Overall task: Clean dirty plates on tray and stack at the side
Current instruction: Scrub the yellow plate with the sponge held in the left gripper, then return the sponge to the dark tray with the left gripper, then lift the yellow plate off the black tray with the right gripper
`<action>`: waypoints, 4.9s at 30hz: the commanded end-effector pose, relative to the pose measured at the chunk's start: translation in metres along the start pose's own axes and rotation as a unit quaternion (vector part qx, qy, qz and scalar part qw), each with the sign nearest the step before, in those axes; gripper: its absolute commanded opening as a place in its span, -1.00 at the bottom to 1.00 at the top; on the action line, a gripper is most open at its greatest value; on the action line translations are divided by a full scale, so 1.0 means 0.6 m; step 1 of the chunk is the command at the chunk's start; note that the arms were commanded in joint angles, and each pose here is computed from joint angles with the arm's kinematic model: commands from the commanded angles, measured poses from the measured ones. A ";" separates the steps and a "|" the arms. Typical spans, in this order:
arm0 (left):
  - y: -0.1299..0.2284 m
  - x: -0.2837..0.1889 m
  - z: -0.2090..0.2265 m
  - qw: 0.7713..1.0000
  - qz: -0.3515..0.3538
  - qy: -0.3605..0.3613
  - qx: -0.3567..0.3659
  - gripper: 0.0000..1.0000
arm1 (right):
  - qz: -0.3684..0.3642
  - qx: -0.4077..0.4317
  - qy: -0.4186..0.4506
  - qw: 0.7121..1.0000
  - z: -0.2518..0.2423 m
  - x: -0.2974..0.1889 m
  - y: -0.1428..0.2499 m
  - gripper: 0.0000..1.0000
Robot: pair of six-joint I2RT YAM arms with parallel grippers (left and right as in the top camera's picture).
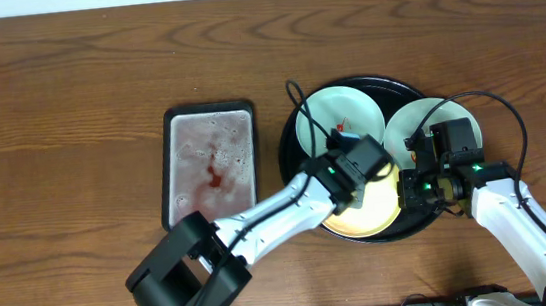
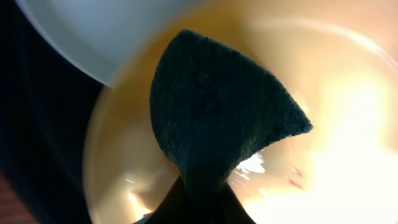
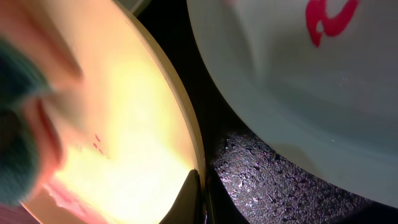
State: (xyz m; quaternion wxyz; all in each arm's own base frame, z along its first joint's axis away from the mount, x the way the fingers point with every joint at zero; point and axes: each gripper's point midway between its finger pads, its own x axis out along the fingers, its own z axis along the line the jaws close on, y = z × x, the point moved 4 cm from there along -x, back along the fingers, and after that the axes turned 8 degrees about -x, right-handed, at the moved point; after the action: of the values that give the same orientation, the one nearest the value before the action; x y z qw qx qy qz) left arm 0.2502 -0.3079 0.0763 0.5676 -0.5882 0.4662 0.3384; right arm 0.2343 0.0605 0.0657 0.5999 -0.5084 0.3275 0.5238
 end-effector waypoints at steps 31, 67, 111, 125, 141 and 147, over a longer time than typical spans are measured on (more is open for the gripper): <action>0.021 0.017 -0.014 1.000 0.018 -0.002 0.009 -0.85 | 0.007 0.000 -0.005 1.000 0.004 0.002 0.004 -0.98; -0.163 -0.116 0.302 0.977 -0.057 -0.071 -0.192 -0.85 | 0.008 0.015 -0.028 0.999 0.008 0.021 0.024 -0.65; -0.078 0.003 0.404 0.967 0.072 -0.126 -0.211 0.09 | -0.034 -0.002 0.000 0.999 0.003 -0.003 -0.008 -0.98; -0.072 0.002 0.405 0.966 0.080 -0.129 -0.211 0.12 | -0.156 -0.079 0.240 0.955 0.004 -0.168 -0.106 -0.98; -0.072 0.002 0.405 0.966 0.079 -0.129 -0.211 0.12 | -0.224 -0.300 0.436 0.818 0.111 -0.242 -0.117 -0.98; -0.072 0.002 0.405 0.966 0.079 -0.129 -0.211 0.12 | -0.236 -0.339 0.433 0.801 0.139 -0.244 -0.120 -0.98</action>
State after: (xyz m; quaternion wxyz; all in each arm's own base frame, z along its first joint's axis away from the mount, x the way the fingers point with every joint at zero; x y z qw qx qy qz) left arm 0.3253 -0.0748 0.0631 0.4590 -0.6115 0.3515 0.5402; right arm 0.2560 0.1018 0.2250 0.3150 -0.8991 0.2278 0.2012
